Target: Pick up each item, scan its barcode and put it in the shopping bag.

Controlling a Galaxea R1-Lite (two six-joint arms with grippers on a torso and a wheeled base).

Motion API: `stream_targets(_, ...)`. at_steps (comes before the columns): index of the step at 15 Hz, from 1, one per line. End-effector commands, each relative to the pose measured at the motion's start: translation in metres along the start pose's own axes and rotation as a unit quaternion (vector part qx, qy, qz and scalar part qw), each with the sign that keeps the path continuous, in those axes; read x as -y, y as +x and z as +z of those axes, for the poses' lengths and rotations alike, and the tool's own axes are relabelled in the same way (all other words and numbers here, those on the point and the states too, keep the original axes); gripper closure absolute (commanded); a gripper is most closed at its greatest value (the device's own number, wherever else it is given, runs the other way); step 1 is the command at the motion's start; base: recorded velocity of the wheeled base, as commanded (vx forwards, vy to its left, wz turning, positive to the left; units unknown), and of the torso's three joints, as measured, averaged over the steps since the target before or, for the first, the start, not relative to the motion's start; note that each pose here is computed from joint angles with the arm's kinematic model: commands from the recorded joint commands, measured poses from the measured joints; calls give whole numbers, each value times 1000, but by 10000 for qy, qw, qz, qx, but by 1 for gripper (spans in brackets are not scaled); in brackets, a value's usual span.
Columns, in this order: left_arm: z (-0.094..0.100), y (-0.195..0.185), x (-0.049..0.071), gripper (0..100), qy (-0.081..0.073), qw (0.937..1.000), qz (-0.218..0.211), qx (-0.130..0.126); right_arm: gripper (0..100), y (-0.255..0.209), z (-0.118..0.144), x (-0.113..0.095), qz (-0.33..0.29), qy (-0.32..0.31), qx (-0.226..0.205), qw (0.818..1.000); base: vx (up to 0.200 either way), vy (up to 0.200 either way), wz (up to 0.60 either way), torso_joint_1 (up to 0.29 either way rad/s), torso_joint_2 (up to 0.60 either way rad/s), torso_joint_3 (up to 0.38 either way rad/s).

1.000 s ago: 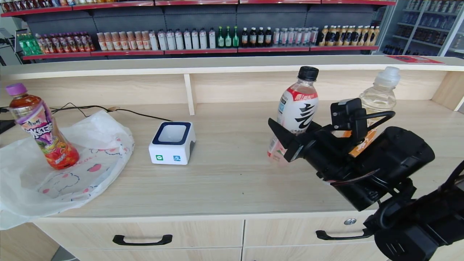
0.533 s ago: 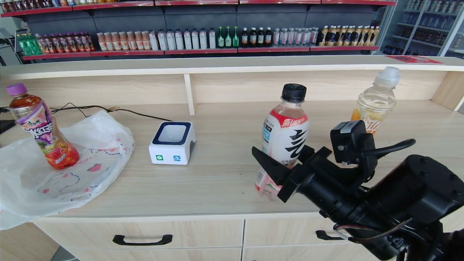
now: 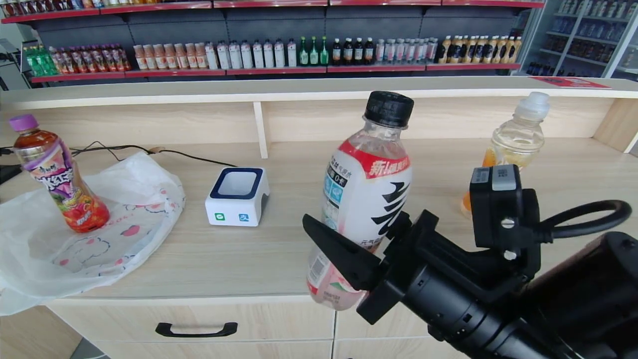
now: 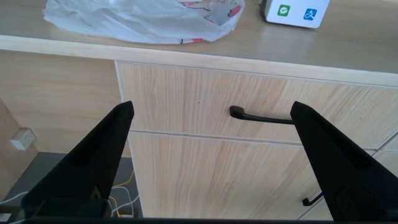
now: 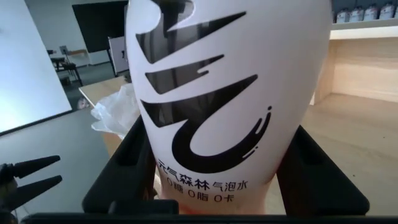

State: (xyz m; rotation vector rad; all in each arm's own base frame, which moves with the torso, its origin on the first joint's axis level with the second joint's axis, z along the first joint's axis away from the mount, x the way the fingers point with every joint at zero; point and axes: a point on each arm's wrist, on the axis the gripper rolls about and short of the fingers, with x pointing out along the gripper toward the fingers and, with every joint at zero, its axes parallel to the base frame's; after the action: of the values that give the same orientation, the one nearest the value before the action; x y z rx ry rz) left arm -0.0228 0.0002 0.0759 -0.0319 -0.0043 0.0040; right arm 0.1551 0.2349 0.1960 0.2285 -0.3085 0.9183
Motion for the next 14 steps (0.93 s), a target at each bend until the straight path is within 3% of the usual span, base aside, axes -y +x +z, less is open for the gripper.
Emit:
stream_targets(1, 0, 0, 0, 0, -1, 10000, 3, -6, 100, 3, 15, -5, 79, 171, 313, 9993, 0, 0, 0, 0, 0, 0)
stream_targets(5, 0, 0, 0, 0, -1, 10000, 3, -6, 100, -4, 28, -6, 116, 508, 469, 9975, 0, 0, 0, 0, 0, 0)
stream_targets(8, 0, 0, 0, 0, -1, 10000, 11, -6, 100, -30, 43, -10, 278, 1284, 512, 9900, 0, 0, 0, 0, 0, 0)
stream_targets(11, 0, 0, 0, 0, -1, 10000, 3, -6, 100, -59, 35, -9, 310, 1847, 104, 9823, 0, 0, 0, 0, 0, 0)
stream_targets(14, 0, 0, 0, 0, -2, 10000, 3, 2, 100, -53, 46, -11, 667, 2419, 277, 9676, 0, 0, 0, 0, 0, 0)
